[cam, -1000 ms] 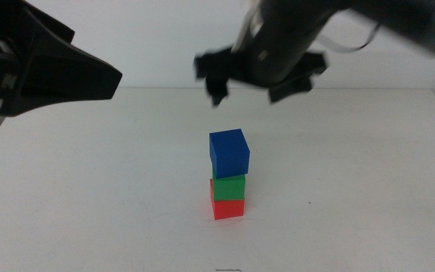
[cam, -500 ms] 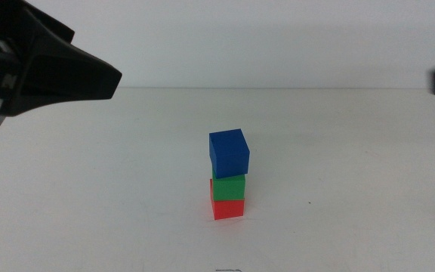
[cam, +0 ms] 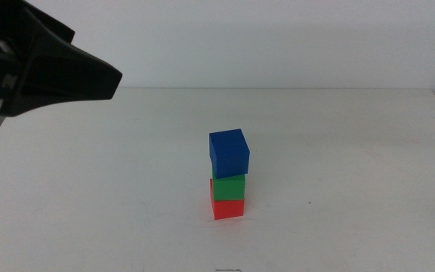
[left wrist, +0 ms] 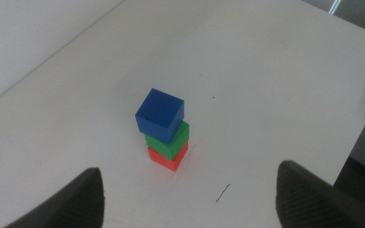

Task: Stack red cubes first, then green, then blue cubes in a specific spot.

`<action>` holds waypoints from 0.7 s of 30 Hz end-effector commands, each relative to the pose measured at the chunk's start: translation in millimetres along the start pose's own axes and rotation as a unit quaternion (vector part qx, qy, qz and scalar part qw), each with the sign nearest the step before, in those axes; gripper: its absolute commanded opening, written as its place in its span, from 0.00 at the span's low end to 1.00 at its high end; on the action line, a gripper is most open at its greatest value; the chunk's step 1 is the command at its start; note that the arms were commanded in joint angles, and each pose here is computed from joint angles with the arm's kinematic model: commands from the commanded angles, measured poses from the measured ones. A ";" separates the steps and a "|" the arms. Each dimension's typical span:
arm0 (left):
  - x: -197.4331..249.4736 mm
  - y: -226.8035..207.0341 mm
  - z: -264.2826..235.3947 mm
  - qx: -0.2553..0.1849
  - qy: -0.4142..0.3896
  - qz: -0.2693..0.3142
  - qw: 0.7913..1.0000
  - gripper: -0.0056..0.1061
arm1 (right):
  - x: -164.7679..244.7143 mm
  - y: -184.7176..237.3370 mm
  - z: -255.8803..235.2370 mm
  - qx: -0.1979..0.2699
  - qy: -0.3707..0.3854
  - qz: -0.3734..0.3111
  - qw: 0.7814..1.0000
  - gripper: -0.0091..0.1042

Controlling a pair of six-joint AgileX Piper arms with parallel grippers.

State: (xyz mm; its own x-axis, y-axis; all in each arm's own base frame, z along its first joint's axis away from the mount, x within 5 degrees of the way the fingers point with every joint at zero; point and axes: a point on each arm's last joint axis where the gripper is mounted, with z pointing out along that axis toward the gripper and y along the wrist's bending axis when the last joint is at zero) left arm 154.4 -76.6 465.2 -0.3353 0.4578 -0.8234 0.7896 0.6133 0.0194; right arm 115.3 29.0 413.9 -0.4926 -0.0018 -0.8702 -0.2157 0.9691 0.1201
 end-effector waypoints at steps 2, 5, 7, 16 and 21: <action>-6.5 -6.8 -6.9 0.015 -0.024 -0.003 1.000 0.87 | -11.5 -1.3 -4.7 0.009 -0.047 -0.012 0.999 0.72; -6.5 -6.8 -6.9 0.015 -0.024 -0.003 1.000 0.87 | -10.6 -1.5 -3.6 0.009 -0.045 -0.012 0.999 0.72; -4.2 -4.6 -10.3 -0.017 -0.022 0.008 1.000 0.87 | -10.6 -1.5 -3.6 0.009 -0.045 -0.012 0.999 0.72; 43.3 5.0 -44.0 -0.333 -0.198 -0.043 0.921 0.87 | -10.6 -1.5 -3.6 0.009 -0.045 -0.012 0.999 0.72; 72.8 -3.6 -50.8 -0.397 -0.277 -0.026 0.875 0.87 | -10.6 -1.5 -3.6 0.009 -0.045 -0.012 0.999 0.72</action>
State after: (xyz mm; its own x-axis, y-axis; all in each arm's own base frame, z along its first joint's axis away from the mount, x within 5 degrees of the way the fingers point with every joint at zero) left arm 106.3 -14.3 421.3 -0.0432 0.2182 -0.9750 0.1401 0.9675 0.2103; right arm 116.2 28.7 411.2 -0.4974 -0.0061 -0.8675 -0.2124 0.9704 0.1149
